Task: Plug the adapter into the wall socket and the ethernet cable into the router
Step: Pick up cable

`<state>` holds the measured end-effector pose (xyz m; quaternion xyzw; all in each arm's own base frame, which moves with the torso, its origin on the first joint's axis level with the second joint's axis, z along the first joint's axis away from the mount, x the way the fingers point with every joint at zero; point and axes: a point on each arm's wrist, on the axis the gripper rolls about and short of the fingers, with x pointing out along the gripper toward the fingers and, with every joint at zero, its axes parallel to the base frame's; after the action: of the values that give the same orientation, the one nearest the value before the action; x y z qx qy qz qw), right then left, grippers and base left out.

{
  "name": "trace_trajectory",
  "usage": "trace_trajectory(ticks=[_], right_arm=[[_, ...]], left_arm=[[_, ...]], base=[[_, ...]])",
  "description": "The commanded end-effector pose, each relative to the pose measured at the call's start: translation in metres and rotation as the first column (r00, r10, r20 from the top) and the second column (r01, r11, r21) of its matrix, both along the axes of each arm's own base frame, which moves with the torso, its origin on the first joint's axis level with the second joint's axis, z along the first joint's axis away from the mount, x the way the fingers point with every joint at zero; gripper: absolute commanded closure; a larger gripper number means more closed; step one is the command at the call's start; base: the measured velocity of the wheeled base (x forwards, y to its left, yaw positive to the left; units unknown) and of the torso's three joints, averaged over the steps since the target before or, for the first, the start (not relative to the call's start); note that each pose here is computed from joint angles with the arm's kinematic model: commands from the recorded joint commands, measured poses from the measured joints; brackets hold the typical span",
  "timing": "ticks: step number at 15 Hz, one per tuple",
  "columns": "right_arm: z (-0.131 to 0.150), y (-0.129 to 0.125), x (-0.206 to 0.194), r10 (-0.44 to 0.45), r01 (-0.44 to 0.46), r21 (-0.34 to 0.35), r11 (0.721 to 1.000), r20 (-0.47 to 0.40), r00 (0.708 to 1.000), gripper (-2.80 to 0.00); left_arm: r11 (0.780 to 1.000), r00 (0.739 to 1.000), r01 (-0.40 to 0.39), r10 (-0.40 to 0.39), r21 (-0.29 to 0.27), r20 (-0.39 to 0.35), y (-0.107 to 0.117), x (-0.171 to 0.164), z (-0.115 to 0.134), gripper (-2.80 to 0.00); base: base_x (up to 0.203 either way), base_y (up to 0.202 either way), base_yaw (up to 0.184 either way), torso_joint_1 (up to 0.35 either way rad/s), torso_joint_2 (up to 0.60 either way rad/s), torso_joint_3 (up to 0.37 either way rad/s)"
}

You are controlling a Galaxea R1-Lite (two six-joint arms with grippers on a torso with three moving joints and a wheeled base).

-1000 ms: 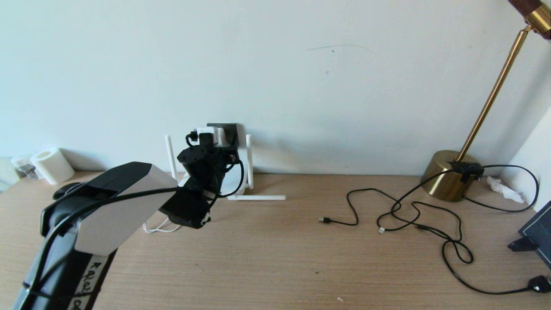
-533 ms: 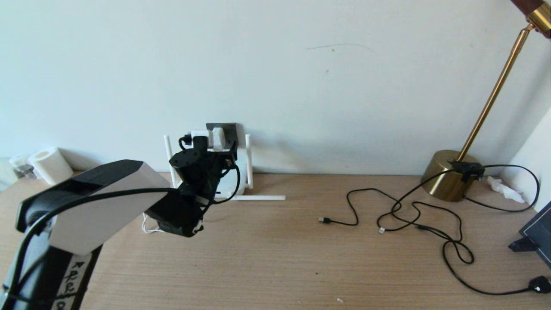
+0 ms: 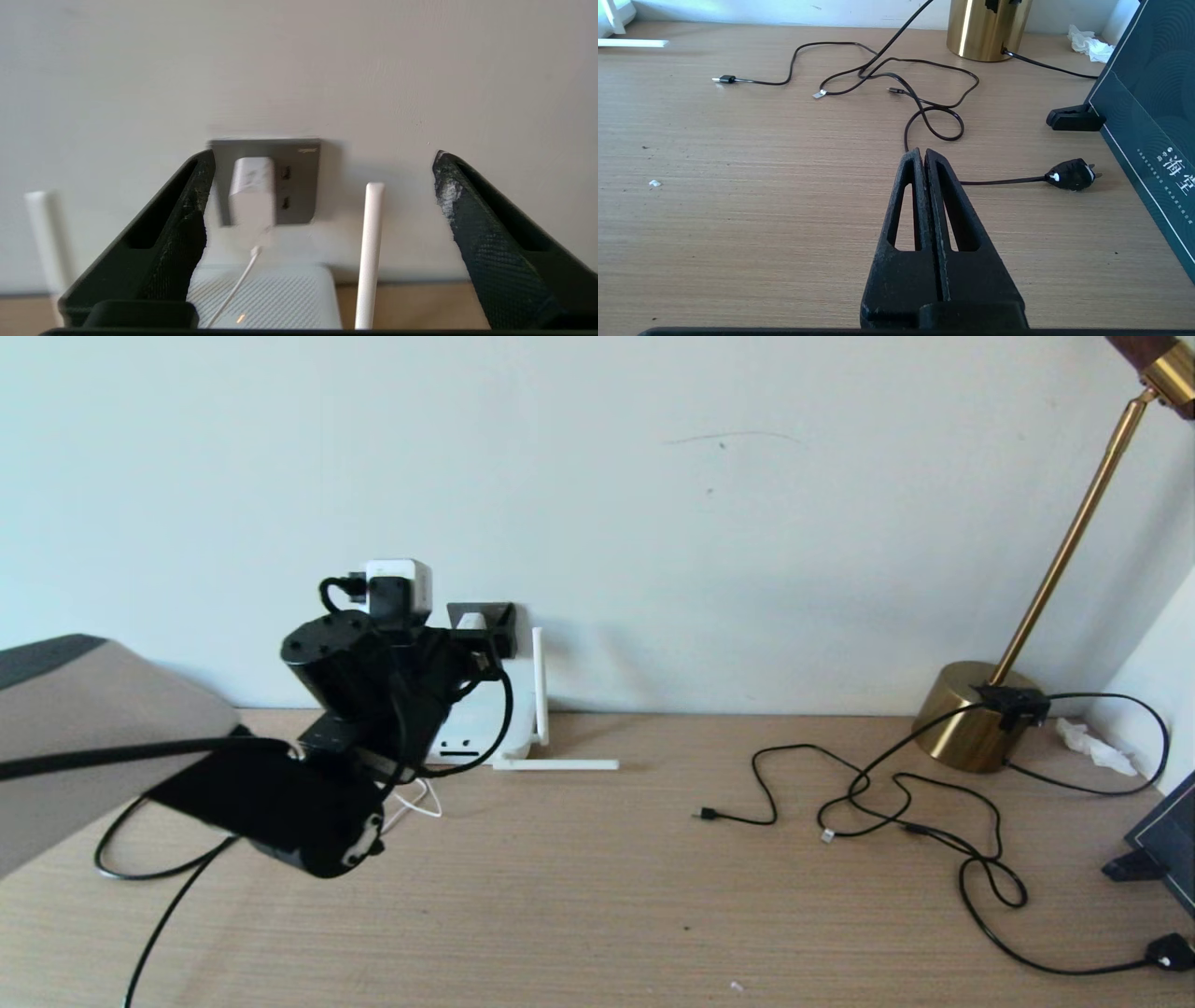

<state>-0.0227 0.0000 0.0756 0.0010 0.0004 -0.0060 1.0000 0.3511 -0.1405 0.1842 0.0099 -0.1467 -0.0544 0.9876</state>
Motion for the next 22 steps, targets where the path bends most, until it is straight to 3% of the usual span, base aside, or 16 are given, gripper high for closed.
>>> trace_trajectory(ticks=[1,6,7,8,9,10,11,12,13,14,15,16,18,19,20,22], right_arm=[[0.000,0.000,0.000,0.000,0.000,0.000,1.000,0.001,1.000,0.00],[0.000,0.000,0.000,0.000,0.000,0.000,1.000,0.001,1.000,0.00],[0.000,0.000,0.000,0.000,0.000,0.000,1.000,0.001,1.000,0.00],[0.000,0.000,0.000,0.000,0.000,0.000,1.000,0.001,1.000,0.00],[0.000,0.000,0.000,0.000,0.000,0.000,1.000,0.001,1.000,0.00],[0.000,0.000,0.000,0.000,0.000,0.000,1.000,0.001,1.000,0.00],[0.000,0.000,0.000,0.000,0.000,0.000,1.000,0.001,1.000,0.00],[0.000,0.000,0.000,0.000,0.000,0.000,1.000,0.001,1.000,0.00],[0.000,0.000,0.000,0.000,0.000,0.000,1.000,0.001,1.000,0.00],[0.000,0.000,0.000,0.000,0.000,0.000,1.000,0.001,1.000,0.00],[0.000,0.000,0.000,0.000,0.000,0.000,1.000,0.001,1.000,0.00],[0.000,0.000,0.000,0.000,0.000,0.000,1.000,0.001,1.000,0.00],[0.000,0.000,0.000,0.000,0.000,0.000,1.000,0.001,1.000,0.00],[0.000,0.000,0.000,0.000,0.000,0.000,1.000,0.001,1.000,0.00],[0.000,0.000,0.000,0.000,0.000,0.000,1.000,0.001,1.000,0.00],[0.000,0.000,0.000,0.000,0.000,0.000,1.000,0.001,1.000,0.00]], left_arm=[[1.000,0.998,0.006,-0.005,-0.022,0.069,0.015,-0.041,0.036,0.00],[0.981,0.988,0.139,-0.146,0.137,0.042,0.058,-0.150,0.056,0.00],[0.965,0.981,0.192,-0.193,0.180,-0.011,0.065,-0.171,0.056,0.00],[0.937,0.962,0.264,-0.239,0.230,-0.131,0.071,-0.188,0.049,0.00],[0.895,0.915,0.353,-0.269,0.273,-0.302,0.077,-0.204,0.037,0.00],[0.844,0.837,0.445,-0.274,0.299,-0.474,0.082,-0.221,0.024,0.00],[0.786,0.738,0.535,-0.257,0.309,-0.624,0.089,-0.238,0.014,0.00],[0.712,0.624,0.629,-0.223,0.311,-0.749,0.096,-0.259,0.004,0.00],[0.612,0.521,0.723,-0.178,0.320,-0.835,0.103,-0.277,-0.003,0.00],[0.479,0.466,0.802,-0.129,0.357,-0.875,0.107,-0.288,-0.009,0.00],[0.357,0.443,0.849,-0.076,0.390,-0.894,0.108,-0.291,-0.013,0.00],[0.299,0.440,0.861,-0.034,0.411,-0.897,0.105,-0.282,-0.016,0.00],[0.262,0.478,0.849,-0.012,0.458,-0.879,0.095,-0.259,-0.023,0.00],[0.252,0.474,0.852,-0.004,0.458,-0.880,0.092,-0.254,-0.028,0.00],[0.245,0.461,0.860,0.003,0.447,-0.888,0.091,-0.252,-0.032,-2.80],[0.234,0.420,0.880,0.021,0.413,-0.907,0.088,-0.246,-0.040,-2.80]], base=[[0.000,0.000,0.000,0.000,0.00,0.000],[0.000,0.000,0.000,0.000,0.00,0.000],[0.000,0.000,0.000,0.000,0.00,0.000],[0.000,0.000,0.000,0.000,0.00,0.000],[0.000,0.000,0.000,0.000,0.00,0.000],[0.000,0.000,0.000,0.000,0.00,0.000],[0.000,0.000,0.000,0.000,0.00,0.000],[0.000,0.000,0.000,0.000,0.00,0.000],[0.000,0.000,0.000,0.000,0.00,0.000],[0.000,0.000,0.000,0.000,0.00,0.000],[0.000,0.000,0.000,0.000,0.00,0.000],[0.000,0.000,0.000,0.000,0.00,0.000],[0.000,0.000,0.000,0.000,0.00,0.000],[0.000,0.000,0.000,0.000,0.00,0.000],[0.000,0.000,0.000,0.000,0.00,0.000],[0.000,0.000,0.000,0.000,0.00,0.000]])
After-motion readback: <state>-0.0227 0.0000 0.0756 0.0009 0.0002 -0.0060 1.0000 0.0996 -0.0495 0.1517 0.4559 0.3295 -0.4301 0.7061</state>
